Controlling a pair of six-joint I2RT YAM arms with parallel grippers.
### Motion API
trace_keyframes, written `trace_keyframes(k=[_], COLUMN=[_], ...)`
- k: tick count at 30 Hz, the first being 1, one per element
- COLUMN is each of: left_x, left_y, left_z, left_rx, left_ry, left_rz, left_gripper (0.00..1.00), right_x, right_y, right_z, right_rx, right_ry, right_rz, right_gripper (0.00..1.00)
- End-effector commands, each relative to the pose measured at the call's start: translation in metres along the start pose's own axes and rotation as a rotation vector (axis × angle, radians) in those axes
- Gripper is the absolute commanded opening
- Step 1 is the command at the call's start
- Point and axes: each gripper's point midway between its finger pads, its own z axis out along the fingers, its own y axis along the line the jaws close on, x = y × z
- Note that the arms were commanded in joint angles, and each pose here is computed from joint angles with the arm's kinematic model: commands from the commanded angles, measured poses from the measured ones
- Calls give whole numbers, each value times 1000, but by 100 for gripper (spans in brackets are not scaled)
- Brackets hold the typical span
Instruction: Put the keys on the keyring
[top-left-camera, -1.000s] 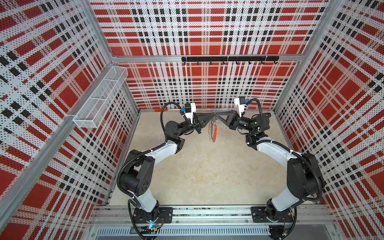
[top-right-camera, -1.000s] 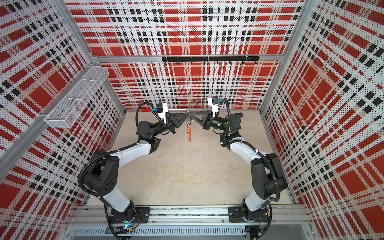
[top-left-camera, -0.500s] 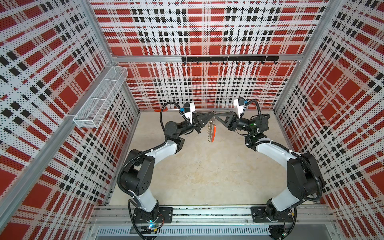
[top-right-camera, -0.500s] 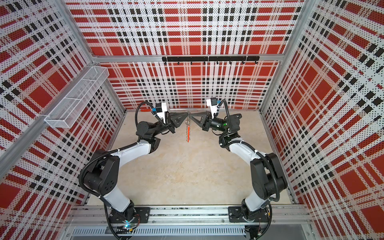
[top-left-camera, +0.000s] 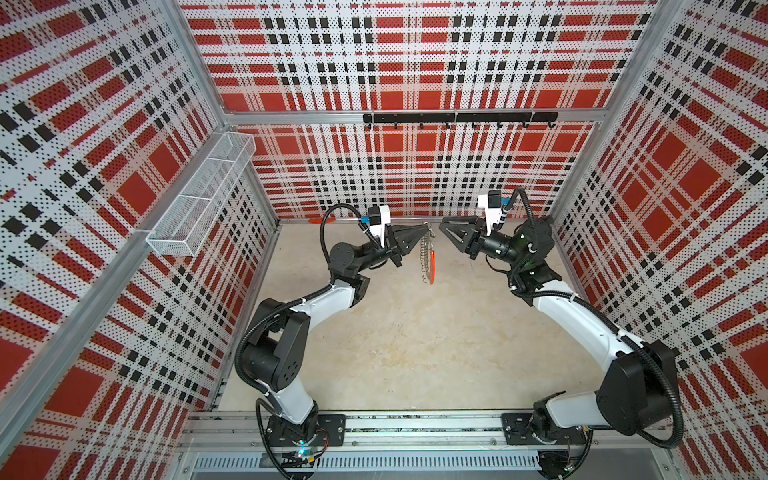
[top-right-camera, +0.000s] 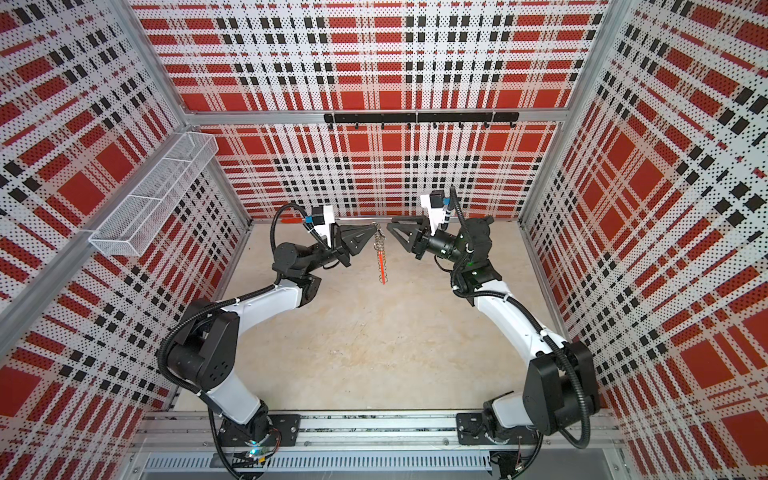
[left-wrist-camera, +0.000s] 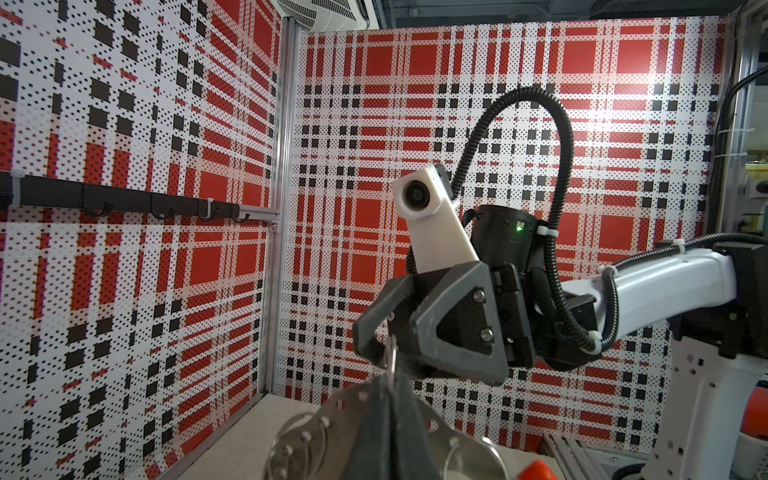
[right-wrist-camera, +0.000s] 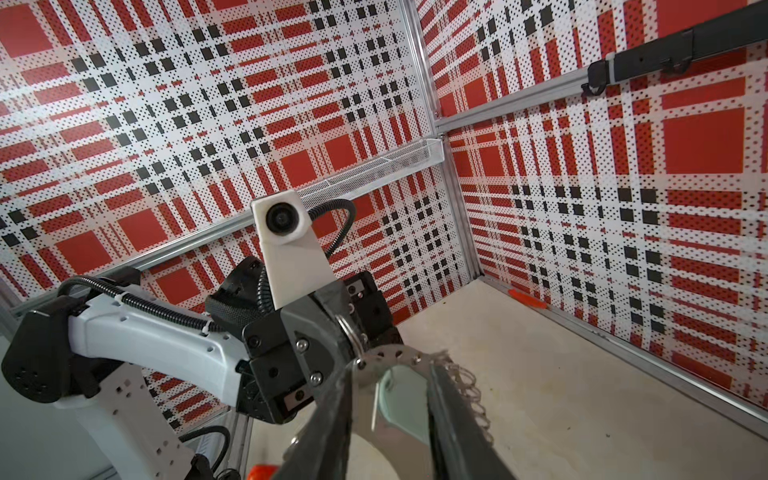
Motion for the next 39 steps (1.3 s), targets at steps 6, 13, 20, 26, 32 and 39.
trace_keyframes(k=[6,13,20,26,32,39], left_x=[-8,-8,-8,-7,-7,-8], left_y=[-11,-12,-12,-11,-10,-9], left_z=[3,3,2,3,3,3], left_rx=[35,40,42,44,48,48], left_ry=[-26,-23,-20,-18,-16,-15], left_rz=[42,43,43,41,39,40], left_gripper=[0,0,0,0,0,0], right_x=[-5,-12,-17,-17,-14,-13], right_y=[12,11,9,8,5,6], right_z=[8,7,9,13,15,16], right_rx=[-57,-37,-34,-46,-51,-60], right_ry=[-10,-36,-50,-46,-38,-32], right_rz=[-39,-59,-61,-57,-49,-52], right_gripper=[33,34,36,34,27,0])
